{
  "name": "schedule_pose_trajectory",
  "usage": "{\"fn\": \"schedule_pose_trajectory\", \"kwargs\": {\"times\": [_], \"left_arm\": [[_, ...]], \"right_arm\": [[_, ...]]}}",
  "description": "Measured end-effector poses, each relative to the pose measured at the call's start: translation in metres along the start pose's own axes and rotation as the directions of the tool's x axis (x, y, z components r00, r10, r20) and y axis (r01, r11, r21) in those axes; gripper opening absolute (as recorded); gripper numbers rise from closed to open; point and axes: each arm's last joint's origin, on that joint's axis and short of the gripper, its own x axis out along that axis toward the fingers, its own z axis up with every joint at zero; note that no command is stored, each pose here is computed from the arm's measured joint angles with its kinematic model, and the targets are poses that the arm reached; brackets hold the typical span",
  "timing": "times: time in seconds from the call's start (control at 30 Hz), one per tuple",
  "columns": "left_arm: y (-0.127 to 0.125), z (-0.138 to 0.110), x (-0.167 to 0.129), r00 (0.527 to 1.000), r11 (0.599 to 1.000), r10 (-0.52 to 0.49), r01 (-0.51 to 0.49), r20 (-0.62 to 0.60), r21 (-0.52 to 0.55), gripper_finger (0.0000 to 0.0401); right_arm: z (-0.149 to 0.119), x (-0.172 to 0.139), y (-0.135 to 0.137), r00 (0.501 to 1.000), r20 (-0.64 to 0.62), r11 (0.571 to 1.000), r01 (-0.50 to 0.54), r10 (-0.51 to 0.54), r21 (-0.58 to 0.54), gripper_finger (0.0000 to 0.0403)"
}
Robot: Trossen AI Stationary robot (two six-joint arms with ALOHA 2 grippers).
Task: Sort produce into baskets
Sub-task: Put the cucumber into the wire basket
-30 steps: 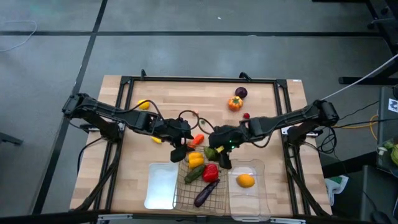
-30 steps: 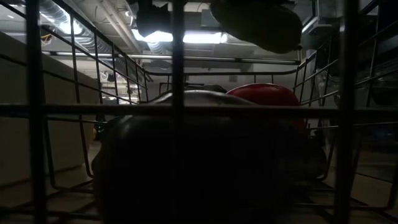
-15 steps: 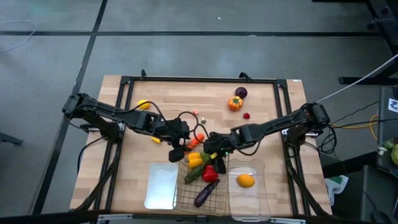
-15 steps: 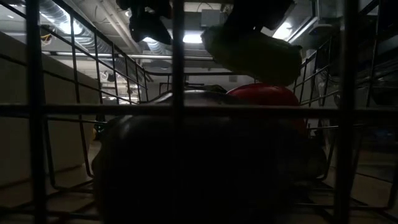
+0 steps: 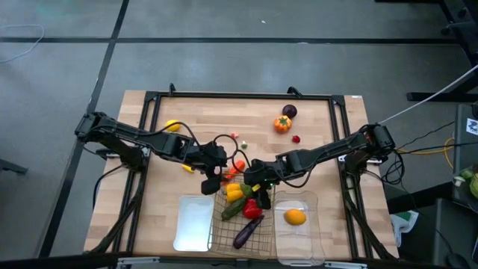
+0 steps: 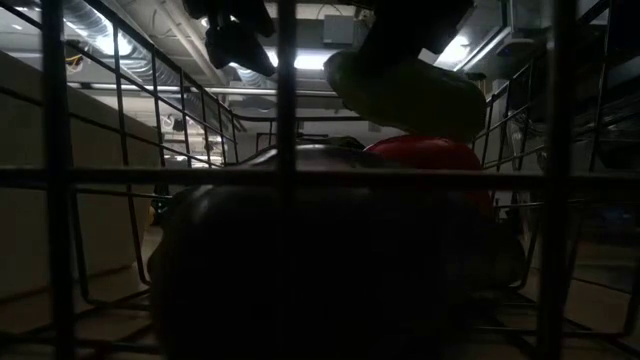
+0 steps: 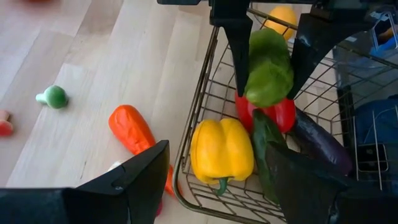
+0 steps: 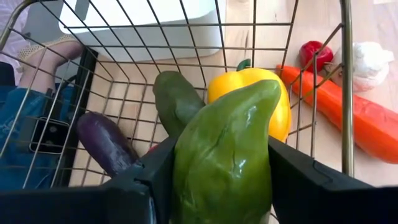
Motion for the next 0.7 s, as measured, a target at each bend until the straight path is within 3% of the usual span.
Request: {"fn": "schedule_pose_trajectory", "kwargs": {"times": [0.37, 0.7], "left_arm": [[0.0000, 0.0000, 0.0001, 1.000, 1.000, 0.000, 0.000, 0.000, 0.004, 0.0260], [0.0000, 0.0000, 0.0000, 1.000, 1.000, 0.000, 0.000, 0.000, 0.004, 0.0260]], "right_arm": [[-0.0002, 0.0000, -0.0001, 1.000, -0.002, 1.000, 0.001, -0.001, 0.002, 0.0203], [-0.0002, 0.0000, -0.0001, 1.000, -0.002, 1.000, 0.001, -0.001, 0.009, 0.0285]]}}
